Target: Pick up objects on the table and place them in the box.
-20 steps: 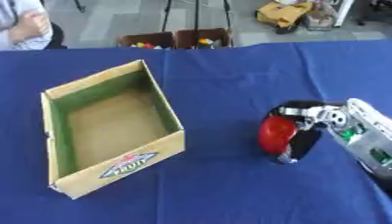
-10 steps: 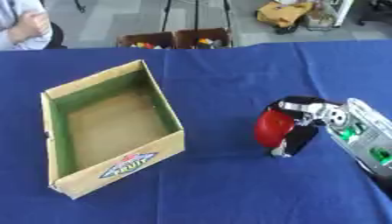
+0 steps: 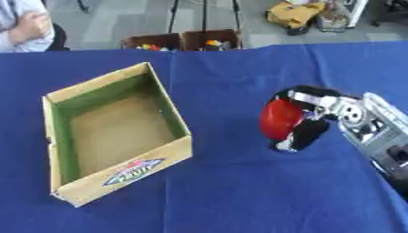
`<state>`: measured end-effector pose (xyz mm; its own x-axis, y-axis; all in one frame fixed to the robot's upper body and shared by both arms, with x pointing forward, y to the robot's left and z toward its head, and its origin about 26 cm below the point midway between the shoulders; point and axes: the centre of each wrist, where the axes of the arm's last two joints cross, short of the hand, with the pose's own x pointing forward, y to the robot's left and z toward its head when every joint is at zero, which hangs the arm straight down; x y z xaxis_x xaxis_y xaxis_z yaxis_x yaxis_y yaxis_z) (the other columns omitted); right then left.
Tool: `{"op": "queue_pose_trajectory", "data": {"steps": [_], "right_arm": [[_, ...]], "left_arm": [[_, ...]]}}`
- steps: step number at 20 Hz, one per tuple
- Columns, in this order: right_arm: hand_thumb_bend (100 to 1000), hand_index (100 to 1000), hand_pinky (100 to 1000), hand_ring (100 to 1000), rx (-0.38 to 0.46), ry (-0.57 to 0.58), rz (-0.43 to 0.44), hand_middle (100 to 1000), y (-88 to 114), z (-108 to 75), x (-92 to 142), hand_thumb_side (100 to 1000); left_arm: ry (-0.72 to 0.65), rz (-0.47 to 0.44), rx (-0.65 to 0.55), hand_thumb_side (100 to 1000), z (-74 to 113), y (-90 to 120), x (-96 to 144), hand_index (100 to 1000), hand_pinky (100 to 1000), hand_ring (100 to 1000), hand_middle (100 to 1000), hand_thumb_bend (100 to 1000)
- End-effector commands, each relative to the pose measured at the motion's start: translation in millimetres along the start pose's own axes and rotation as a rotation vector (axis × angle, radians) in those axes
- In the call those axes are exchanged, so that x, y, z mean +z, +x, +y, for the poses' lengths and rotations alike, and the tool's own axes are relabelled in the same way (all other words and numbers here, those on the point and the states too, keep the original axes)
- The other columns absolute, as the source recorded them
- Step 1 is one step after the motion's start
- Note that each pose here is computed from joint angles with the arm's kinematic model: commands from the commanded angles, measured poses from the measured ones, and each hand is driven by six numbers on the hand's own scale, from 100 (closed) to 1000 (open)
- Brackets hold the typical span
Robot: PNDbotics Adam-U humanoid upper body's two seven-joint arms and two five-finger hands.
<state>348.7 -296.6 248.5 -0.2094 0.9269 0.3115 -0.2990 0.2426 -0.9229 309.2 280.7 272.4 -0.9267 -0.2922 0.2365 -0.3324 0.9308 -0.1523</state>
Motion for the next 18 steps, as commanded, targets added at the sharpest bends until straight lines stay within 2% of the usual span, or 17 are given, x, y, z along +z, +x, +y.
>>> {"op": "queue_pose_trajectory", "data": {"steps": [1, 10, 12, 18], "right_arm": [[100, 721, 623, 531, 0.052, -0.125, -0.043, 615, 19, -25.3, 14, 100], [100, 715, 630, 529, 0.147, -0.295, -0.238, 616, 87, -66.6, 26, 100], [100, 710, 629, 531, 0.154, -0.324, -0.282, 617, 103, -73.9, 24, 100], [100, 708, 630, 530, 0.157, -0.372, -0.339, 620, 140, -87.5, 4, 100]], "left_arm": [[-0.003, -0.031, 0.003, 953, 1.2, 5, -7, 879, 662, 879, 828, 100], [-0.012, -0.025, 0.002, 954, 1.5, 5, -6, 879, 661, 878, 828, 100], [-0.015, -0.023, 0.003, 954, 1.3, 4, -5, 879, 662, 878, 828, 100], [-0.024, -0.02, 0.009, 955, 0.2, 5, -4, 879, 661, 877, 828, 100]]}}
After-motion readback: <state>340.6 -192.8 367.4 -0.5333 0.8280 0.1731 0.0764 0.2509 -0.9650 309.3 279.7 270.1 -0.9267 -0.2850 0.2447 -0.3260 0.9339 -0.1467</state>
